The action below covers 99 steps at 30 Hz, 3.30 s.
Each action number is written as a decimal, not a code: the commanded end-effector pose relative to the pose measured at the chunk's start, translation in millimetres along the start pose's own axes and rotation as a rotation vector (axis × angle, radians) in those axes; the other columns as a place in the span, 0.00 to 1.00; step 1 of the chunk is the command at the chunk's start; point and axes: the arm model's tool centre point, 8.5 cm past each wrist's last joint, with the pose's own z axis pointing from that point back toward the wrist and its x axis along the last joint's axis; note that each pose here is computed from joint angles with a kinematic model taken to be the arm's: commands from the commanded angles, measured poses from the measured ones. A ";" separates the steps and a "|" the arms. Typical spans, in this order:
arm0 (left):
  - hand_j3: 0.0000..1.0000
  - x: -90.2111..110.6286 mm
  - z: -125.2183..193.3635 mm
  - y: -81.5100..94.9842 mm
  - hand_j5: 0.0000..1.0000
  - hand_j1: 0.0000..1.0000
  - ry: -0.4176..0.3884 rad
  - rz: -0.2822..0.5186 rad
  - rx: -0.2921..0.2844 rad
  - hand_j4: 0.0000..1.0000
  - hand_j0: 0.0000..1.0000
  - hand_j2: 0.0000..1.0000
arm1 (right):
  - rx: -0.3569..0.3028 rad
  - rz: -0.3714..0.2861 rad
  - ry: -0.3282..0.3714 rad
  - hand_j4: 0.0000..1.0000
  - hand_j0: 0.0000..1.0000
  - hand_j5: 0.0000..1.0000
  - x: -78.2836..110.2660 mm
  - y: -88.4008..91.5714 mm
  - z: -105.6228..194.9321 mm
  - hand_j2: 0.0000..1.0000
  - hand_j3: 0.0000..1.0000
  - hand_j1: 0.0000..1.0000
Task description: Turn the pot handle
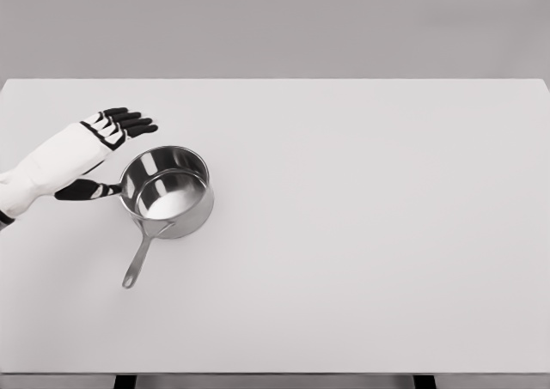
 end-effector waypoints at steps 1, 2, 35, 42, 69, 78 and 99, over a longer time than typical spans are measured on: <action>1.00 -2.9 3.3 2.7 1.00 1.00 0.005 -0.006 -0.011 1.00 1.00 1.00 | 0.000 0.000 -0.001 1.00 1.00 1.00 0.1 0.0 0.0 1.00 1.00 1.00; 1.00 -3.0 3.8 2.0 1.00 1.00 0.007 -0.011 -0.016 1.00 1.00 1.00 | 0.000 0.000 0.000 1.00 1.00 1.00 0.0 0.0 0.0 1.00 1.00 1.00; 1.00 78.9 -21.9 -50.9 1.00 1.00 -0.328 -0.070 -0.322 1.00 1.00 1.00 | 0.000 0.000 0.002 1.00 1.00 1.00 -1.0 -0.3 0.1 1.00 1.00 1.00; 1.00 69.8 -13.9 -43.2 1.00 1.00 -0.307 -0.092 -0.342 1.00 1.00 1.00 | 0.000 0.000 0.002 1.00 1.00 1.00 -1.0 -0.3 0.1 1.00 1.00 1.00; 1.00 43.5 -0.7 -10.8 1.00 1.00 -0.234 -0.181 -0.346 1.00 1.00 1.00 | 0.000 0.000 0.002 1.00 1.00 1.00 -1.0 -0.3 0.1 1.00 1.00 1.00; 1.00 36.2 -0.2 -3.2 1.00 1.00 -0.210 -0.203 -0.335 1.00 1.00 1.00 | 0.000 0.000 0.000 1.00 1.00 1.00 0.0 0.0 0.0 1.00 1.00 1.00; 1.00 3.6 9.8 12.4 1.00 1.00 -0.104 -0.228 -0.322 1.00 1.00 1.00 | 0.000 0.000 0.000 1.00 1.00 1.00 0.0 0.0 0.0 1.00 1.00 1.00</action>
